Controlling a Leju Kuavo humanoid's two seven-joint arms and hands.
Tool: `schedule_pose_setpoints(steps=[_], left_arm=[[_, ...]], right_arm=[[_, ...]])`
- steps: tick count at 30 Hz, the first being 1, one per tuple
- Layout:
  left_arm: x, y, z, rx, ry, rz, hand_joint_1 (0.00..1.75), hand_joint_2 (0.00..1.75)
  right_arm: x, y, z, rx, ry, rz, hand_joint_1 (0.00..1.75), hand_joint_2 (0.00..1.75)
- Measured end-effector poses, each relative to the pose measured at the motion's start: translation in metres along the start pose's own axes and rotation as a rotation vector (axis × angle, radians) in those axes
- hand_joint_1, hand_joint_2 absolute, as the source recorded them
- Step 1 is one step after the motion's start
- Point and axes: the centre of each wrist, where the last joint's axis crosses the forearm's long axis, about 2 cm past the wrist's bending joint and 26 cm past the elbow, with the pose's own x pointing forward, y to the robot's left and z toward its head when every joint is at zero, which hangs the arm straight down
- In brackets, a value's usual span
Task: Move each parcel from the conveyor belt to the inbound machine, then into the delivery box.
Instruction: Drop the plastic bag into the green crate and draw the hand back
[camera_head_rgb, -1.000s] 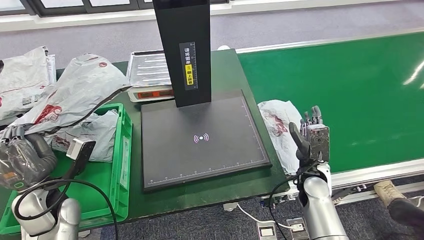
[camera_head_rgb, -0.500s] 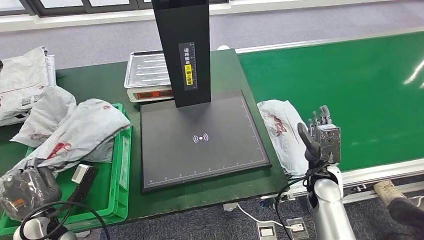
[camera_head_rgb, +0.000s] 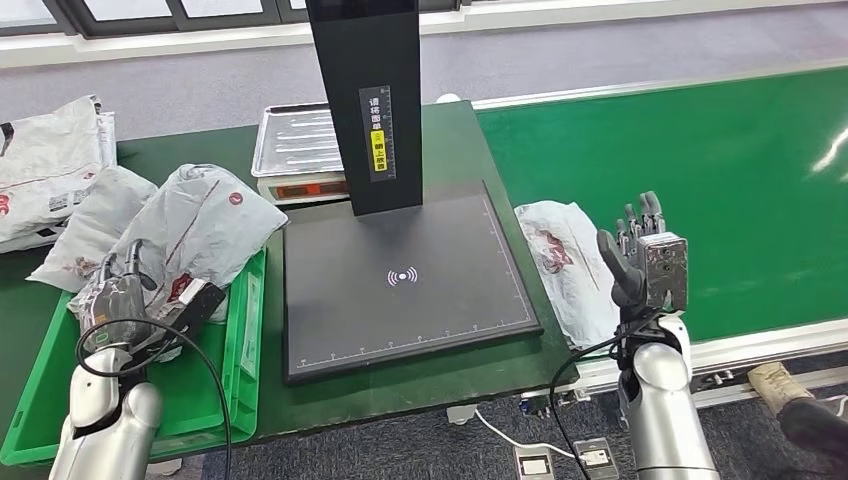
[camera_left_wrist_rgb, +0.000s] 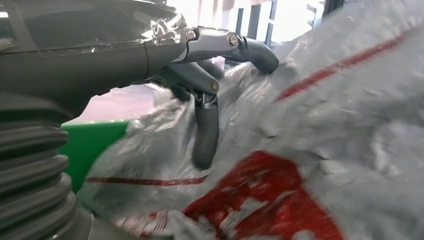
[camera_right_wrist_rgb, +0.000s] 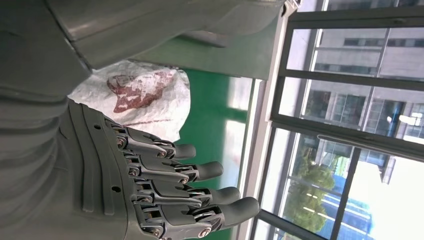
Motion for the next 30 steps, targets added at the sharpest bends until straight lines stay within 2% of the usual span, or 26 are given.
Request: schedule_pose_setpoints(steps=[2, 6, 13, 17, 20, 24, 30], left_arm=[[-0.003, -0.003, -0.006, -0.017, 0.008, -0.003, 0.00, 1.75], [-0.006, -0.004, -0.019, -0.005, 0.028, 0.045, 0.00, 0.00], [-0.003, 0.018, -0.054, 0.246, 0.007, 0.350, 0.00, 0.00], [0.004, 0.025, -0.054, 0.308, 0.000, 0.480, 0.00, 1.75], [0.010, 0.027, -0.045, 0.312, -0.023, 0.472, 0.00, 1.75], [0.024, 0.030, -0.023, 0.338, -0.061, 0.361, 0.00, 1.75], [0.038, 0.038, -0.007, 0.378, -0.094, 0.329, 0.00, 1.75]], right_arm=[[0.000, 0.000, 0.000, 0.000, -0.001, -0.001, 0.00, 1.75], [0.002, 0.001, -0.004, 0.001, -0.005, -0.003, 0.00, 1.75], [0.003, 0.001, -0.009, -0.037, 0.003, -0.009, 0.00, 1.75], [-0.003, 0.001, 0.007, -0.055, 0.027, -0.006, 0.00, 1.75], [-0.008, 0.000, 0.022, -0.059, 0.051, -0.002, 0.00, 1.75], [-0.011, -0.003, 0.036, -0.050, 0.071, 0.007, 0.00, 1.75], [-0.012, -0.004, 0.041, -0.041, 0.078, 0.011, 0.00, 1.75]])
